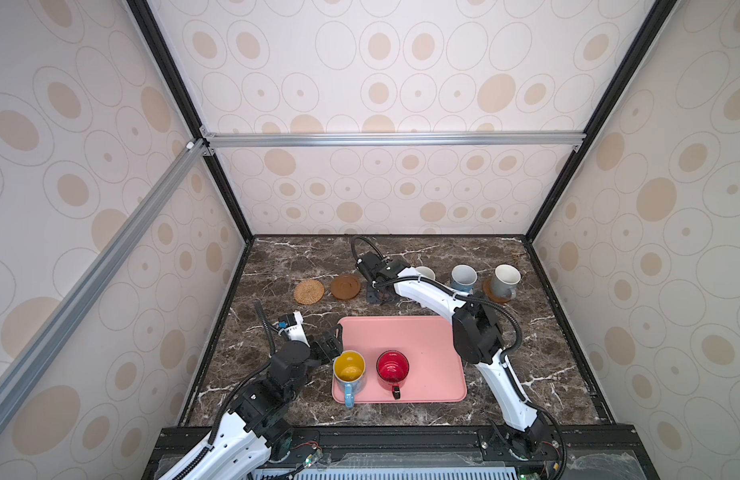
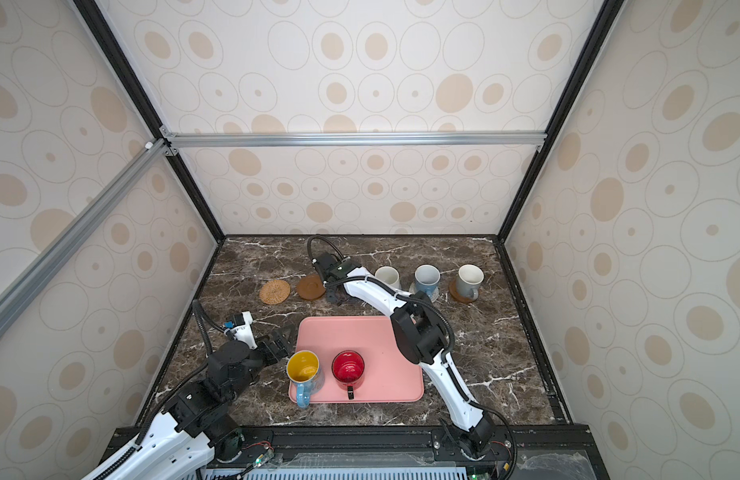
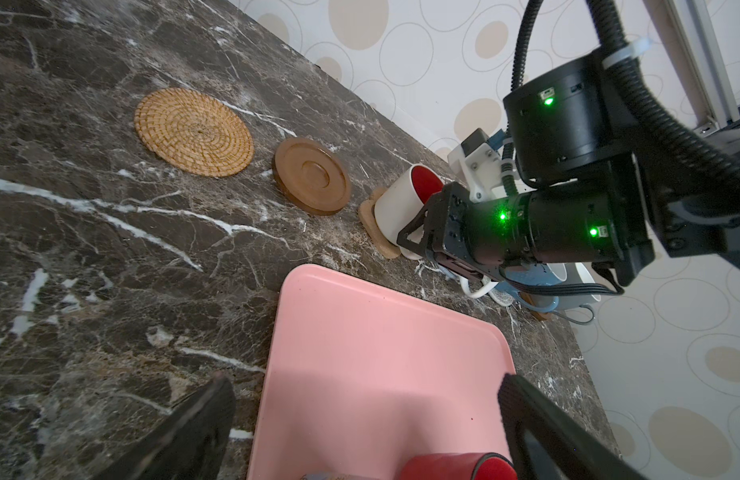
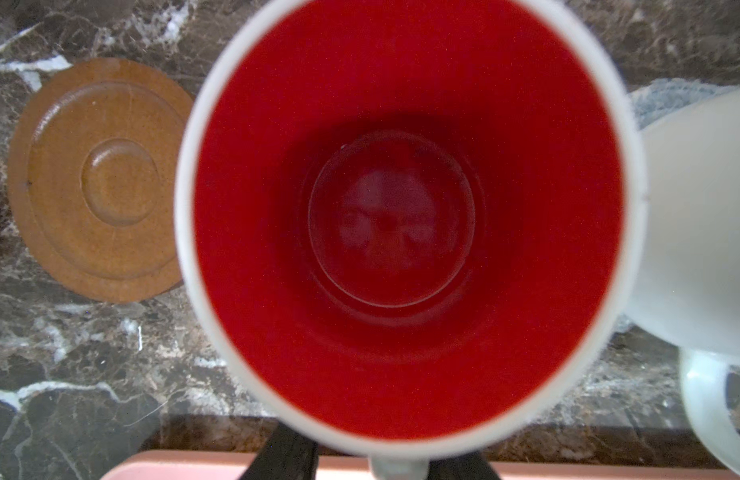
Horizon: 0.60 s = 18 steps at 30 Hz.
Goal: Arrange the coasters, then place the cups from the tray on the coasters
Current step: 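Open the right gripper to release the red-inside white mug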
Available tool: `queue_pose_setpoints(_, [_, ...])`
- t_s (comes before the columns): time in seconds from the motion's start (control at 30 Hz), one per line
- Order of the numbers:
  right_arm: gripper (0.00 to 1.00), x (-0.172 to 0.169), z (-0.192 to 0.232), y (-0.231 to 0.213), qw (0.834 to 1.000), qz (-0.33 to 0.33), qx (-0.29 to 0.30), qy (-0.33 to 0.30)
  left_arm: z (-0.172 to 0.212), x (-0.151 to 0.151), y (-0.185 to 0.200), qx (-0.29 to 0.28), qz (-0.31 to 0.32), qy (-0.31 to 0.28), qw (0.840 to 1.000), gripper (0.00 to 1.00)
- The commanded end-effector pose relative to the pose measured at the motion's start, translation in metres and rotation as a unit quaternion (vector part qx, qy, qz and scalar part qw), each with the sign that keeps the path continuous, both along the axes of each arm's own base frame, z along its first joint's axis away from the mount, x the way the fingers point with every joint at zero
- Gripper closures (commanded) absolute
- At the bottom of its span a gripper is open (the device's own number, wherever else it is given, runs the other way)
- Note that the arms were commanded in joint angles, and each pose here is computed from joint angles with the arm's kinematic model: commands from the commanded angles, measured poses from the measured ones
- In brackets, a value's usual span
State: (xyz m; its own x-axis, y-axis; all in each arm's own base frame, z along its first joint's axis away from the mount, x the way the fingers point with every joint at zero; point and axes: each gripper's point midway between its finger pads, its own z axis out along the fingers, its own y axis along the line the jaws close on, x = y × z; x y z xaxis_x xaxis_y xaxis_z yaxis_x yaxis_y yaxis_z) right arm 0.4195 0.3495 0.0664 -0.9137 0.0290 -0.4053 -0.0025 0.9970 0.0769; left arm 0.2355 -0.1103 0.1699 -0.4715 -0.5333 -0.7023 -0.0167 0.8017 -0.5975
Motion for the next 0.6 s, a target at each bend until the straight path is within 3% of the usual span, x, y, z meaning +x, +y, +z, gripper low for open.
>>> queue_pose_setpoints(0.0, [0.60,0.000,0.019,-0.002,1.000,-0.008,0.016,-0.009,0.009,0.001,0.003,-0.009,0.009,-0.005,1.000,0.00])
queue_pose_setpoints(0.57, [0.59,-0.010,0.039,-0.022,1.000,-0.007,-0.003,-0.025,0.028,0.009,-0.004,0.034,-0.009,-0.008,0.999,0.00])
